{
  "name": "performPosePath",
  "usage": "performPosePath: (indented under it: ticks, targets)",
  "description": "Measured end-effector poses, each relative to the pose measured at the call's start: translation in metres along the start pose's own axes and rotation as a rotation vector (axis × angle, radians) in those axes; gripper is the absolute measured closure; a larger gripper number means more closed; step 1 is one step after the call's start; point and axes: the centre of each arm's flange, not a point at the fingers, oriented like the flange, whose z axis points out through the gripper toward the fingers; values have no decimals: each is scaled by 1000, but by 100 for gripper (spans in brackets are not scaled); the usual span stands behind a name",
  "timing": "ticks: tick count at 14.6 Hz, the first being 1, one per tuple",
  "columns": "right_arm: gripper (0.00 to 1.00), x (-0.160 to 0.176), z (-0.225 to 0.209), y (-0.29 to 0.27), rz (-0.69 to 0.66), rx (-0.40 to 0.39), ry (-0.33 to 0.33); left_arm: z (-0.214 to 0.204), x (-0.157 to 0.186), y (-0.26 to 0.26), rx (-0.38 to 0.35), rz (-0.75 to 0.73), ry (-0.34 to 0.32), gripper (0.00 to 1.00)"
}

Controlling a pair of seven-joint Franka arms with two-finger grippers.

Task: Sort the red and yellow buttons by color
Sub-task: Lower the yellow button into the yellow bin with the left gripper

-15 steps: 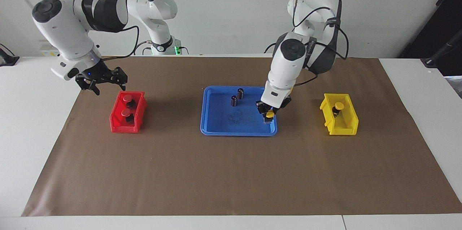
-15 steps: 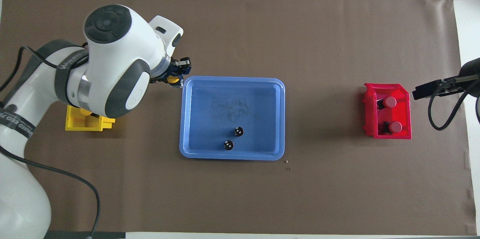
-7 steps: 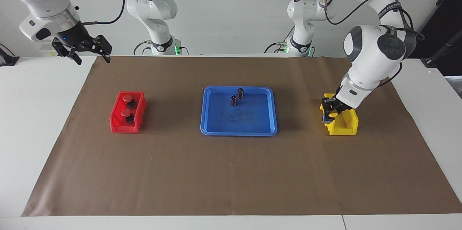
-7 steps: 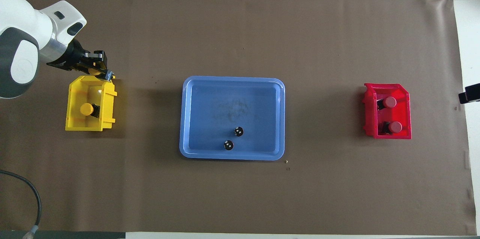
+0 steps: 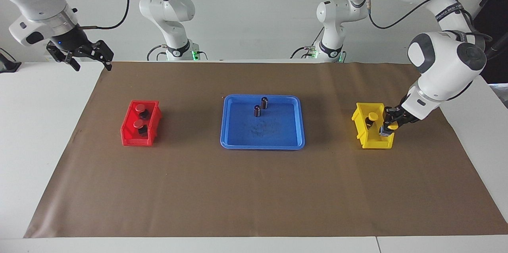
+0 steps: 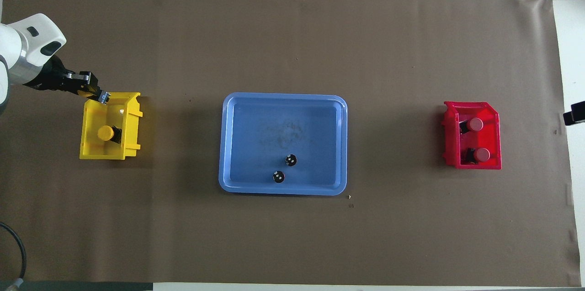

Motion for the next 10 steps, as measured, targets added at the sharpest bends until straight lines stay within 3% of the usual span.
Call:
performPosePath:
  ticks: [7, 10]
  targets:
    - [0, 5, 0, -19, 1, -3, 0, 30, -24, -3, 1, -15, -20, 59]
    - [0, 2, -4, -19, 4, -3, 0, 44, -26, -2, 5, -56, 13, 59]
